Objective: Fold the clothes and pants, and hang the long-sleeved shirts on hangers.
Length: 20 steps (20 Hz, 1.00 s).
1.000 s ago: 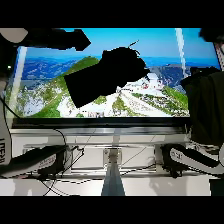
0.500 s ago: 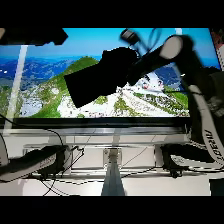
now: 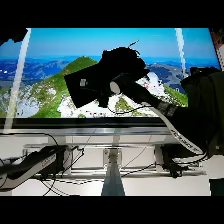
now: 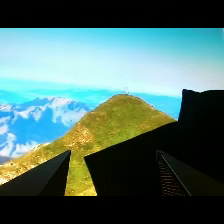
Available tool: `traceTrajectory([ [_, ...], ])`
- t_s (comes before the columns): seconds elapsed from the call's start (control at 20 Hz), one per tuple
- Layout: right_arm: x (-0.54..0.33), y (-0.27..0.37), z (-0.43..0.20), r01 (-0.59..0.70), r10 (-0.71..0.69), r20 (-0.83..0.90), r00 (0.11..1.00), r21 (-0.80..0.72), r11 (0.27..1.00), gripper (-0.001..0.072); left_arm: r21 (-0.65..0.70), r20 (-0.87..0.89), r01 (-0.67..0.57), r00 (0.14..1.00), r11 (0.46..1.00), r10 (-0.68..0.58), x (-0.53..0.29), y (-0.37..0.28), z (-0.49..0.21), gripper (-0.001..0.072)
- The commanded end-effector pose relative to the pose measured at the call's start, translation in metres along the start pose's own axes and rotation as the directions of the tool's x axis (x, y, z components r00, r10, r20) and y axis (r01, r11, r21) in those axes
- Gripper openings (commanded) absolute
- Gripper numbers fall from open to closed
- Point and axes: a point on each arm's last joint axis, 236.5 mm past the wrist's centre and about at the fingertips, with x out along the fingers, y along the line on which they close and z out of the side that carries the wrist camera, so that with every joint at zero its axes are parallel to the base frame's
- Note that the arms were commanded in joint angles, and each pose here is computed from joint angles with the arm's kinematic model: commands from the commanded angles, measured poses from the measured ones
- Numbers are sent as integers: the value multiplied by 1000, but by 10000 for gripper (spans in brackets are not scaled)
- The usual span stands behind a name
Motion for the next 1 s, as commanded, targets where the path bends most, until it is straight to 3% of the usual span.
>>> traceTrajectory([
  [0.0,29,2,-2,17,-18,-8,1000,-56,998,313,-15,-6,-23,1000,1000,23,0,12,-1,570],
  [0.3,32,-26,25,142,-134,115,984,-58,988,313,-23,-34,-23,999,999,22,14,16,-6,570],
  [0.55,51,-33,-1,121,-119,51,992,-41,992,313,-24,-42,-23,999,999,22,17,17,-7,570],
  [0.7,51,-54,-5,174,-171,66,983,-35,984,310,-25,-43,-23,999,999,22,18,17,-7,570],
  [0.8,48,-68,-9,203,-200,70,977,-32,979,182,-26,-49,-24,999,999,22,19,17,-8,570],
  [0.9,46,-77,-15,214,-213,64,975,-19,977,170,-28,-60,-24,998,999,22,24,19,-11,570],
  [0.95,46,-80,-18,219,-218,59,974,-19,975,81,-30,-72,-24,997,999,21,27,20,-13,570],
])
